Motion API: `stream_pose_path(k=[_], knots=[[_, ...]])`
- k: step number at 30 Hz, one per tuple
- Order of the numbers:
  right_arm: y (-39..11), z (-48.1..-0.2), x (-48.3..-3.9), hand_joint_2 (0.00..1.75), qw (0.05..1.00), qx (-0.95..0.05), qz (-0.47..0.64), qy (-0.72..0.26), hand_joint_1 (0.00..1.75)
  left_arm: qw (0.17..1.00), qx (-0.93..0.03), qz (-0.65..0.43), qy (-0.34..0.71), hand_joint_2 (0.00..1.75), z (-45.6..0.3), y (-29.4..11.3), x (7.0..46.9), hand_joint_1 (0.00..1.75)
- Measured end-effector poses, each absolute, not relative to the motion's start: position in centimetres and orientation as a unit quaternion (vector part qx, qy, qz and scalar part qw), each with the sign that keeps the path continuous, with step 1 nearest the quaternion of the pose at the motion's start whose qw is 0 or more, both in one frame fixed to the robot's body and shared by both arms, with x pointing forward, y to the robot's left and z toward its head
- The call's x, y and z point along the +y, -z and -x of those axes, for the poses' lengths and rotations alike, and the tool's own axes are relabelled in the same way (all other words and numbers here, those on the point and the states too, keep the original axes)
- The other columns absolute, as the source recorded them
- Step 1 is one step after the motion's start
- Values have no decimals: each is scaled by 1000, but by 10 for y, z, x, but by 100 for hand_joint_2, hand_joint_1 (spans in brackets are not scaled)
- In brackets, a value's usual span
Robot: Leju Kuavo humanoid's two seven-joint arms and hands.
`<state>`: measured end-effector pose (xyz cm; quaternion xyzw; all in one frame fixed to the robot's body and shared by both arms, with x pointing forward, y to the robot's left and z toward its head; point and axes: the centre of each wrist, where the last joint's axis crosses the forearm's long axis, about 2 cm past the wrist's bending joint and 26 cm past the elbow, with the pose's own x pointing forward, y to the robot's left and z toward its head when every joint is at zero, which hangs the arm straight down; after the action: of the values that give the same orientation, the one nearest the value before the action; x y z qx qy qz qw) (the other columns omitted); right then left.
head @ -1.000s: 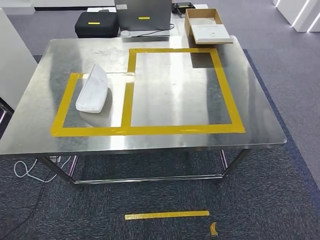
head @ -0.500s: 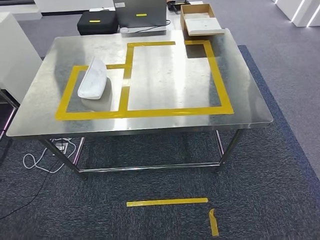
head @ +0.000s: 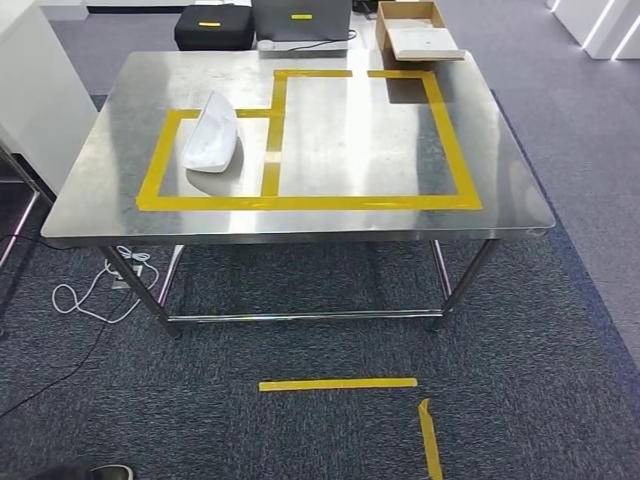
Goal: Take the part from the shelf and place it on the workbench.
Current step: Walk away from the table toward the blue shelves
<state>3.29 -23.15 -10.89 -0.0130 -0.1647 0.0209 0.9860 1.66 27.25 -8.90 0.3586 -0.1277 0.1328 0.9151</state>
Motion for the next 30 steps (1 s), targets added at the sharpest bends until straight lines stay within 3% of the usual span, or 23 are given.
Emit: stream_pose_path(k=[7,14,21,30], knots=[[109,-36,-234,0,986,-154,14,-64,0,963,-92,-249,-44,0,-10,101,236,0],[108,-39,-232,0,975,-151,19,-160,0,976,-118,-162,85,0,-13,106,232,0],[107,-45,-230,0,958,-176,11,-227,0,959,-48,-87,265,0,-17,109,228,0],[108,-41,-229,0,934,-135,13,-331,0,903,-99,-144,392,0,-25,107,225,0]])
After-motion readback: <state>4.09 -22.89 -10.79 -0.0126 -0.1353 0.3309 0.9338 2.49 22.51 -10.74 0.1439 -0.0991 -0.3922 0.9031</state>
